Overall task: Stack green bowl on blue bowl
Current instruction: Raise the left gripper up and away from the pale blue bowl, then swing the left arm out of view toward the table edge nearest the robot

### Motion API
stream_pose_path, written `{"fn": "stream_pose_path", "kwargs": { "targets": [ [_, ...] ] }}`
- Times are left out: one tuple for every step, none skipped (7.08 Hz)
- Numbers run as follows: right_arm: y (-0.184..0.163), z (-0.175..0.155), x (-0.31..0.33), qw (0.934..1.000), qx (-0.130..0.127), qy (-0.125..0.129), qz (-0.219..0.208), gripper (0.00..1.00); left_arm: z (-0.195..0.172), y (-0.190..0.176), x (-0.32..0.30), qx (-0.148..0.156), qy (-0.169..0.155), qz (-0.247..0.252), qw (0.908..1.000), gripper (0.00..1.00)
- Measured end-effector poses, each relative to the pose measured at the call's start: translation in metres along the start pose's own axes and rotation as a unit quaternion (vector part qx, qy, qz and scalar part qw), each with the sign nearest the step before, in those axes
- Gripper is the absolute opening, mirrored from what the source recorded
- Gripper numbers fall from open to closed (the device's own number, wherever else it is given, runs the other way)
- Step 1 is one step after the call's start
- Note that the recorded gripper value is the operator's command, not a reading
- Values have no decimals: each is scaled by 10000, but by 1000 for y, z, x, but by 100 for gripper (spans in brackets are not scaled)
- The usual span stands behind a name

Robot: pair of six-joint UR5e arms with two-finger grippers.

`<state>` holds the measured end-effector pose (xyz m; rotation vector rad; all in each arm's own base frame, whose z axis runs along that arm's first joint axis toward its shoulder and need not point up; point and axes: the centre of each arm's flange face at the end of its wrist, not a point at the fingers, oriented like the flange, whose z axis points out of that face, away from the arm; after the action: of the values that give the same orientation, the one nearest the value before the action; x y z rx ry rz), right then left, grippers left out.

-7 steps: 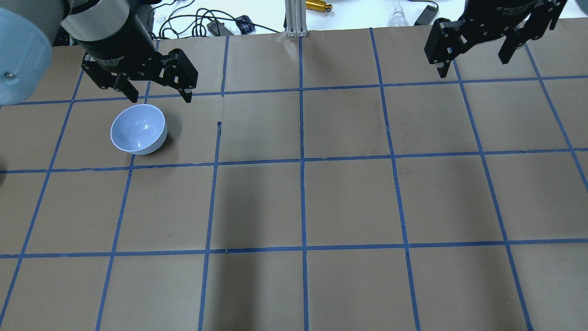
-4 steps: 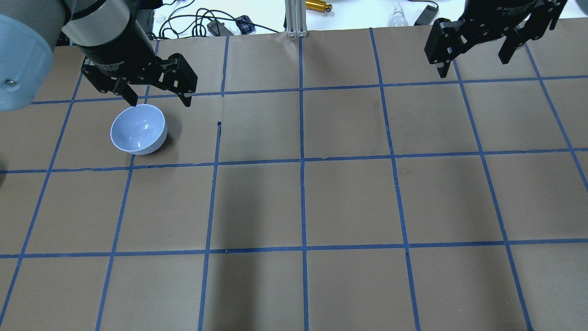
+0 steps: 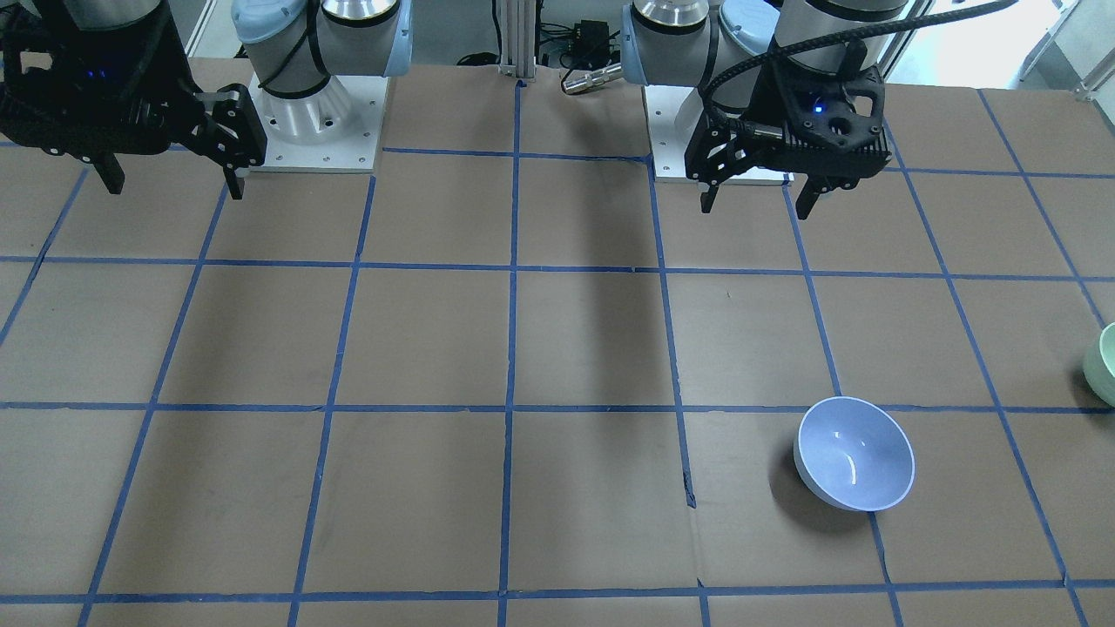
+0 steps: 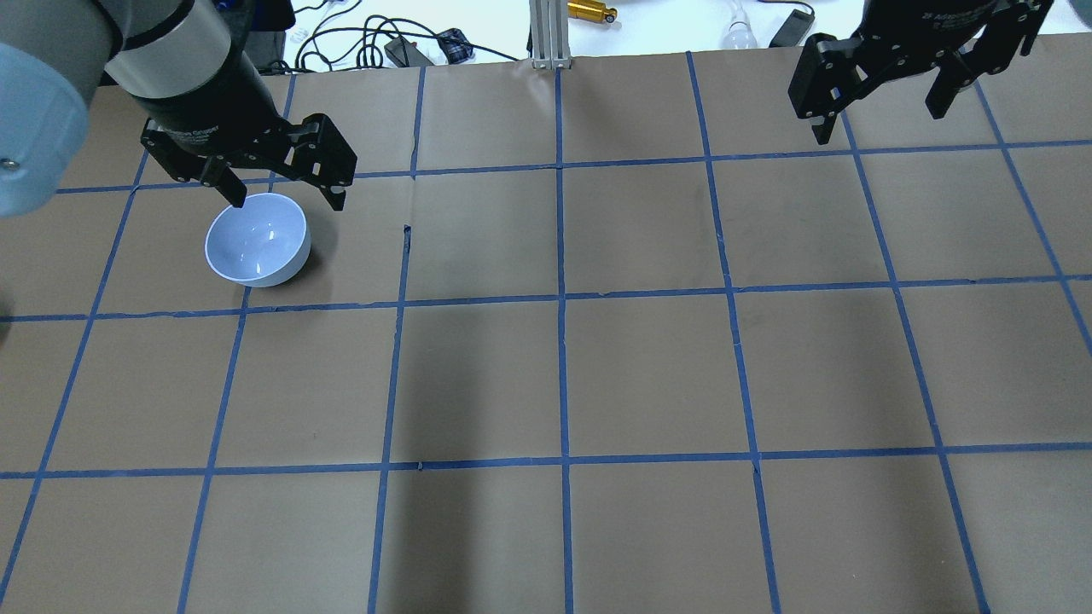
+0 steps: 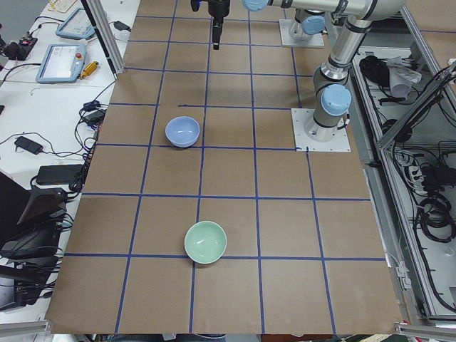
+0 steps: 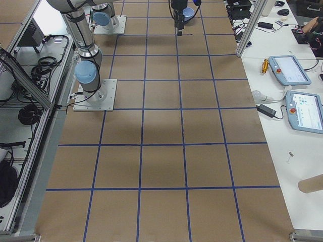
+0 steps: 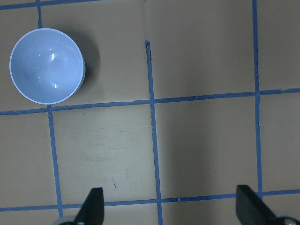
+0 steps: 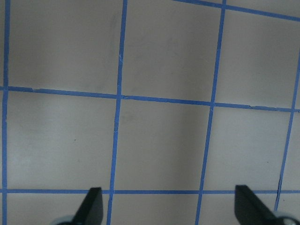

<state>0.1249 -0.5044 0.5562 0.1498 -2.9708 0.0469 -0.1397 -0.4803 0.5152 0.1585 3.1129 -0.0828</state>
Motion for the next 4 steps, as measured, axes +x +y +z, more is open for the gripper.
{"fn": "stream_pose_path", "kwargs": {
  "targets": [
    [0, 0, 0, 10000, 0, 0, 0, 100, 1, -2, -16, -1, -10, 195, 9998, 100],
    [0, 0, 0, 10000, 0, 0, 0, 100, 3, -5, -41, -10, -18, 410, 9992, 100],
    [0, 0, 0, 10000, 0, 0, 0, 100, 9, -6, -72, -63, -13, 648, 9979, 100],
    [0, 0, 0, 10000, 0, 0, 0, 100, 17, -5, -104, -131, 5, 903, 9958, 100]
  ]
}}
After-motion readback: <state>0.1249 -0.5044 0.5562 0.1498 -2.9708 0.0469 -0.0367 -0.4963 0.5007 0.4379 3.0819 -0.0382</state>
